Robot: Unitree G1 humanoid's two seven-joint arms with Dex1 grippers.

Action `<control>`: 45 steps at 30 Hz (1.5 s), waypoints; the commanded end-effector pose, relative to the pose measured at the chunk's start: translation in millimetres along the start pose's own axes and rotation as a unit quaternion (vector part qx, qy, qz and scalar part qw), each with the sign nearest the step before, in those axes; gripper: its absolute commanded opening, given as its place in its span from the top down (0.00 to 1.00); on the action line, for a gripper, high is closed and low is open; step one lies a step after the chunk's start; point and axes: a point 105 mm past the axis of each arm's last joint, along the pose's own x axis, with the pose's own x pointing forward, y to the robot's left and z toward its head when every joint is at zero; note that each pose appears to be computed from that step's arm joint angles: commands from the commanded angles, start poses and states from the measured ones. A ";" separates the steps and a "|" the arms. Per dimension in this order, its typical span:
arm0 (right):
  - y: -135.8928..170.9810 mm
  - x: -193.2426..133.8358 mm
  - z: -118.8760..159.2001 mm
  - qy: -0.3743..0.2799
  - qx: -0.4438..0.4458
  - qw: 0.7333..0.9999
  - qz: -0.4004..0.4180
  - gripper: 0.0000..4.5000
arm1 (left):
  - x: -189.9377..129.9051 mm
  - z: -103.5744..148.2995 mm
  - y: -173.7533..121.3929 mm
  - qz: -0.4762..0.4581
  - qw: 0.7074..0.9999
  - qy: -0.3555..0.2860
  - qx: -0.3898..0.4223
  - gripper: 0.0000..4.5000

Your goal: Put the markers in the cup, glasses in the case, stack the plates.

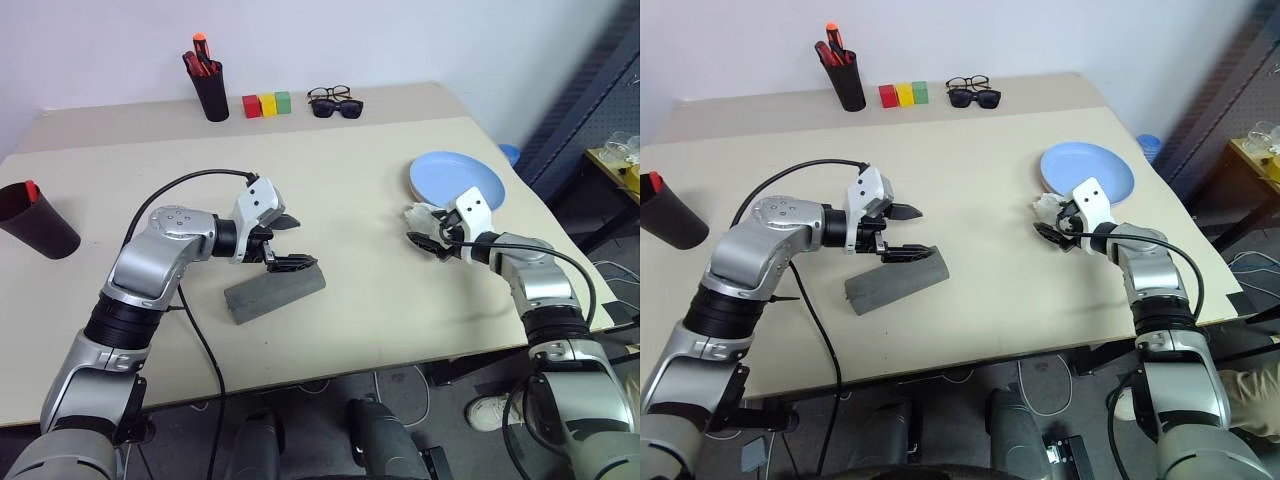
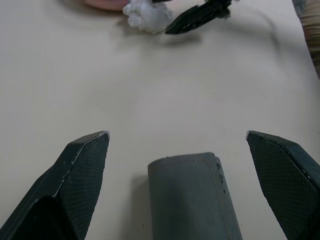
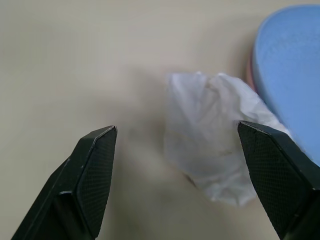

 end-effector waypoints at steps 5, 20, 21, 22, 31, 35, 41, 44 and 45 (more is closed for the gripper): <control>-9.5 13.9 -4.2 0.002 -0.014 0.999 -0.043 0.18 | -8.2 13.6 -0.5 0.010 1.000 -0.019 0.022 0.00; -22.4 6.4 18.1 -0.059 -0.016 0.994 -0.087 1.00 | -8.2 34.1 -2.0 0.041 0.991 -0.130 0.008 0.00; -26.7 2.7 28.8 -0.076 -0.020 0.992 -0.094 1.00 | -7.4 36.7 -2.7 0.040 0.990 -0.138 0.004 0.00; -30.7 -0.4 37.5 -0.089 -0.025 0.991 -0.101 1.00 | -6.6 38.5 -3.5 0.037 0.989 -0.142 0.001 0.00; -69.6 -7.4 79.7 -0.100 -0.059 0.981 -0.152 1.00 | -4.2 54.0 -5.6 0.044 0.984 -0.175 -0.006 0.00; -80.6 -5.2 85.2 -0.082 -0.066 0.979 -0.176 0.94 | -7.7 52.0 -4.3 0.065 0.982 -0.174 -0.010 0.00; -83.5 -1.6 85.8 -0.064 -0.070 0.977 -0.190 0.38 | -13.1 46.5 -2.2 0.096 0.981 -0.167 -0.017 0.00; -85.0 -2.4 87.2 -0.067 -0.075 0.975 -0.199 0.15 | -13.4 43.3 2.0 0.115 0.980 -0.163 -0.020 0.00; -85.2 -3.3 89.3 -0.074 -0.079 0.974 -0.199 0.15 | -13.1 41.2 4.4 0.125 0.979 -0.161 -0.022 0.00</control>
